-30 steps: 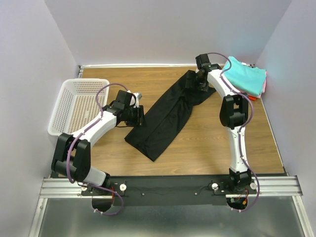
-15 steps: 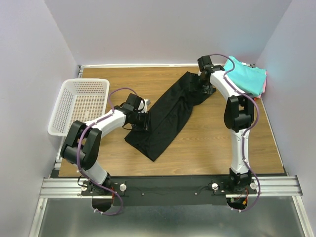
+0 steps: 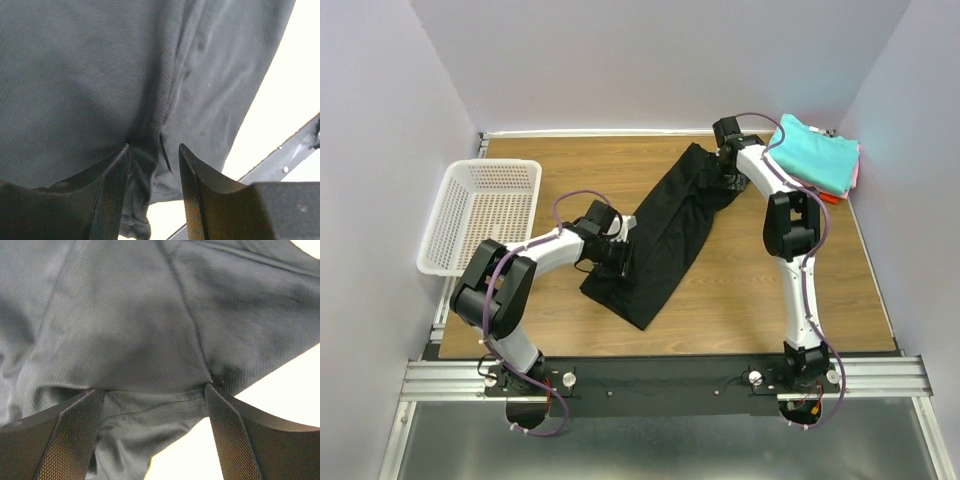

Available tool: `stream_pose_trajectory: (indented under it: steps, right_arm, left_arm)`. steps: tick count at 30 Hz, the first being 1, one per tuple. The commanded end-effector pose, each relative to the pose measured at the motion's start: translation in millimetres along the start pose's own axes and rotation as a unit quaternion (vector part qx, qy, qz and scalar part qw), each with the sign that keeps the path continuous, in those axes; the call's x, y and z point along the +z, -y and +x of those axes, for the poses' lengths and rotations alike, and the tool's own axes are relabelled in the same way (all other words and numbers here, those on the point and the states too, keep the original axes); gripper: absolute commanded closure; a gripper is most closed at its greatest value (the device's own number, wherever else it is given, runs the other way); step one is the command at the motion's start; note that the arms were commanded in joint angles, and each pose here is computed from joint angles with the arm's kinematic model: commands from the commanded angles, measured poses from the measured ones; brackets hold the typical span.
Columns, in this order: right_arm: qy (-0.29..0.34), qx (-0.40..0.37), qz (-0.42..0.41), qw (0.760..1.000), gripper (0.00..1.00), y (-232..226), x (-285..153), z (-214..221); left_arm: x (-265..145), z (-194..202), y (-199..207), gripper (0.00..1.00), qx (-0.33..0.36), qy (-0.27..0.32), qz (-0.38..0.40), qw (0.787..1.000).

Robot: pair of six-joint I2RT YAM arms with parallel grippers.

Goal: Fold and stack the t-shirts
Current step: Fold the tshirt

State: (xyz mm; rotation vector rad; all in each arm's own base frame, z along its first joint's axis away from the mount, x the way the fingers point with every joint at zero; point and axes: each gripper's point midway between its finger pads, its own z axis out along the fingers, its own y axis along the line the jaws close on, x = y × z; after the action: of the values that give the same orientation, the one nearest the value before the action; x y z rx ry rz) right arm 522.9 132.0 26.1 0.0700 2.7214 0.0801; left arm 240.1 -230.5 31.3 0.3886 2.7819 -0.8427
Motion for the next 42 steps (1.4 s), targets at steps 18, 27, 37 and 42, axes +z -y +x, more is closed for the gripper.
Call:
stream_pose_trajectory:
  steps: [18,27,37,42]
  right_arm:
    - [0.005,0.018,-0.084,0.996,0.03,-39,67,-15]
    - [0.049,0.027,-0.145,0.988,0.01,-64,53,-44]
    - [0.183,0.017,-0.163,0.969,0.0,-73,-33,-123]
    - [0.244,0.0,-0.18,0.953,0.0,-77,-101,-151]
  left_arm:
    - [37,20,86,0.48,0.064,-0.092,0.186,0.976]
    - [39,6,114,0.49,0.094,-0.087,0.217,0.968]
    - [-2,-47,143,0.48,0.152,-0.003,0.211,0.965]
    - [-42,-75,138,0.4,0.165,0.058,0.184,0.967]
